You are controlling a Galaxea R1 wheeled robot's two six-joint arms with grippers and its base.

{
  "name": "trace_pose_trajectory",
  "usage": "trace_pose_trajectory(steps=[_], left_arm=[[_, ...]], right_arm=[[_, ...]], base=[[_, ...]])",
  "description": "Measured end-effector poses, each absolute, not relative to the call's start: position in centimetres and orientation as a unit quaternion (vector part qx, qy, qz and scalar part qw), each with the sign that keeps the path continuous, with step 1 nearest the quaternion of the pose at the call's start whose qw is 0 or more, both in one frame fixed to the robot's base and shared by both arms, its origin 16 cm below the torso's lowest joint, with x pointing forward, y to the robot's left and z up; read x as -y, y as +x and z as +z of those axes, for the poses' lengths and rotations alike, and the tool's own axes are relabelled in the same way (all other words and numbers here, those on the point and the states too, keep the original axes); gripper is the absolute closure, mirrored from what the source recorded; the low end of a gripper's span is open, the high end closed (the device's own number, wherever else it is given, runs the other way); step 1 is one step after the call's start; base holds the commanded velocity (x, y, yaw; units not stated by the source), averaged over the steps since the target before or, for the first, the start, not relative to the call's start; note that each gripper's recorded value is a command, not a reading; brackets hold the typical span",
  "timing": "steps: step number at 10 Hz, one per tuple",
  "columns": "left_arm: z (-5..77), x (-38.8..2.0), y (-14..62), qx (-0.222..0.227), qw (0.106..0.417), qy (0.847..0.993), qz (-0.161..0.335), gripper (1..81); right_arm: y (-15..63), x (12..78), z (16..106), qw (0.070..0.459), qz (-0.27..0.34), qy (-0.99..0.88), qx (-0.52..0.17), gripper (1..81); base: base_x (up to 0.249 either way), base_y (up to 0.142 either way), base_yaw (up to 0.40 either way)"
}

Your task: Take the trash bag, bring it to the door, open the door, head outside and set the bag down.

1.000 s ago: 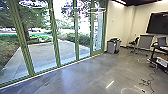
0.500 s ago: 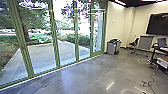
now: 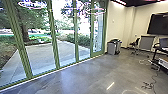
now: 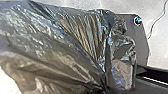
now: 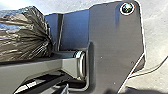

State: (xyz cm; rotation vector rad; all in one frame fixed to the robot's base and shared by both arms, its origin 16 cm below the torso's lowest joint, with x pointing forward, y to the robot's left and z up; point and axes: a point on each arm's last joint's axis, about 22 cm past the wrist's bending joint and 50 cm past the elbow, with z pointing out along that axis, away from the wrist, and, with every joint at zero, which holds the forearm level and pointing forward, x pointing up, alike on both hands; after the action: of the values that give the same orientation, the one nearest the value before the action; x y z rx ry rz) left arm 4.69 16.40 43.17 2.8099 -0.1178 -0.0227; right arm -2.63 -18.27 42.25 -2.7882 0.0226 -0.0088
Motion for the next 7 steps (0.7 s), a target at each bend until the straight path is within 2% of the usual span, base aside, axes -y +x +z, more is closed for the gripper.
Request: trace_pose_trajectory(steps=[7], left_arm=[[43.17, -16.40, 4.73, 0.041, 0.164, 0.986, -0.008, 81.1]], right_arm=[[-2.71, 18.01, 42.26, 0.177, -0.002, -0.984, -0.008, 1.0]], base=[[0.130, 0.000, 0.000]])
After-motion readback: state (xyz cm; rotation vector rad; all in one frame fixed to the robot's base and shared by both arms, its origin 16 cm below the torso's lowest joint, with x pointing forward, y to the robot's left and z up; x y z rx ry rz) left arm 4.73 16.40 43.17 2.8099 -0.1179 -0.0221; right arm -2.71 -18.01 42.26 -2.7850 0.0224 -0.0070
